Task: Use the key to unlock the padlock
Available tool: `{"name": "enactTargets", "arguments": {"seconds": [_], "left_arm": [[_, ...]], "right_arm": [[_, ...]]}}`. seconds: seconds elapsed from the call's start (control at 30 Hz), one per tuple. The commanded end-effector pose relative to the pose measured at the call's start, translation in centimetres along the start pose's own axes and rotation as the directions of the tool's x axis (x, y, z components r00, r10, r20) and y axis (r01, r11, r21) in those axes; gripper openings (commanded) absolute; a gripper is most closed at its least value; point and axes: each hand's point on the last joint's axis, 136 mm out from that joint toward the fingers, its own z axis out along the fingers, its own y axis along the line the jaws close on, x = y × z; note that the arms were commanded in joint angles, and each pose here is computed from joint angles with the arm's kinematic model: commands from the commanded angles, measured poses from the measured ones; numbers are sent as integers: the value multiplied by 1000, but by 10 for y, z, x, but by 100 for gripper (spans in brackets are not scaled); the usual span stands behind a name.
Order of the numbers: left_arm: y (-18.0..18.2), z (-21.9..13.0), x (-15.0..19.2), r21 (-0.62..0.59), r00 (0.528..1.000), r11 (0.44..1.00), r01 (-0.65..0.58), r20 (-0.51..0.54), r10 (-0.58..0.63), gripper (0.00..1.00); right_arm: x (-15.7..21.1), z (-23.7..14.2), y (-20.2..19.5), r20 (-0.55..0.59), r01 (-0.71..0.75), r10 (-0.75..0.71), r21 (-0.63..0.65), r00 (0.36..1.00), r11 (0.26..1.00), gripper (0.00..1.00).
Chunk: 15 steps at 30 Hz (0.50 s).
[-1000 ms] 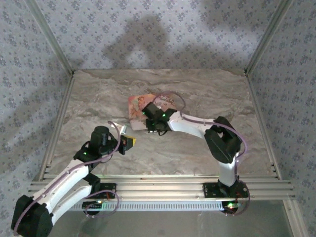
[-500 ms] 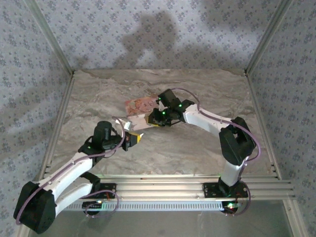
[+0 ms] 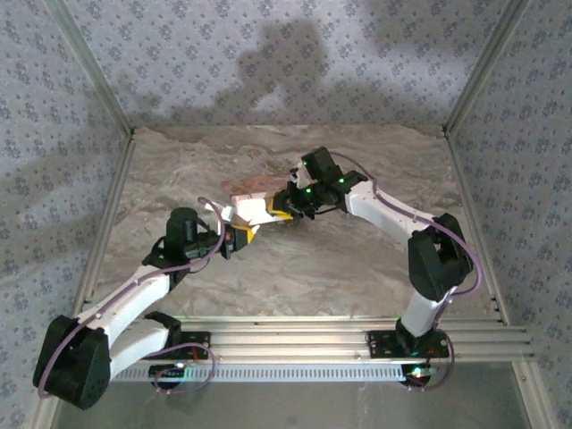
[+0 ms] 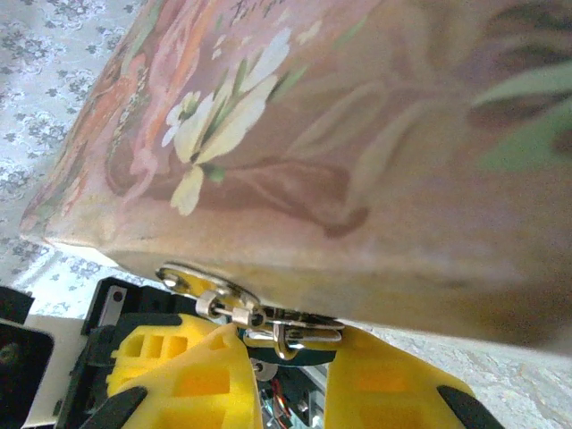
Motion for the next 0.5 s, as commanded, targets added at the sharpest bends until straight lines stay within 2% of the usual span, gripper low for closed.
{"name": "enactTargets", "arguments": {"seconds": [0.0, 0.47], "left_arm": [[-10, 0, -26, 38, 997, 998, -47, 57, 45, 0], [-5, 9, -33, 32, 996, 998, -45, 81, 43, 0]], "right_arm": [[-4, -22, 45, 14, 75, -74, -135, 997, 988, 0], [-2, -15, 44, -6, 64, -66, -156, 998, 986, 0]]}}
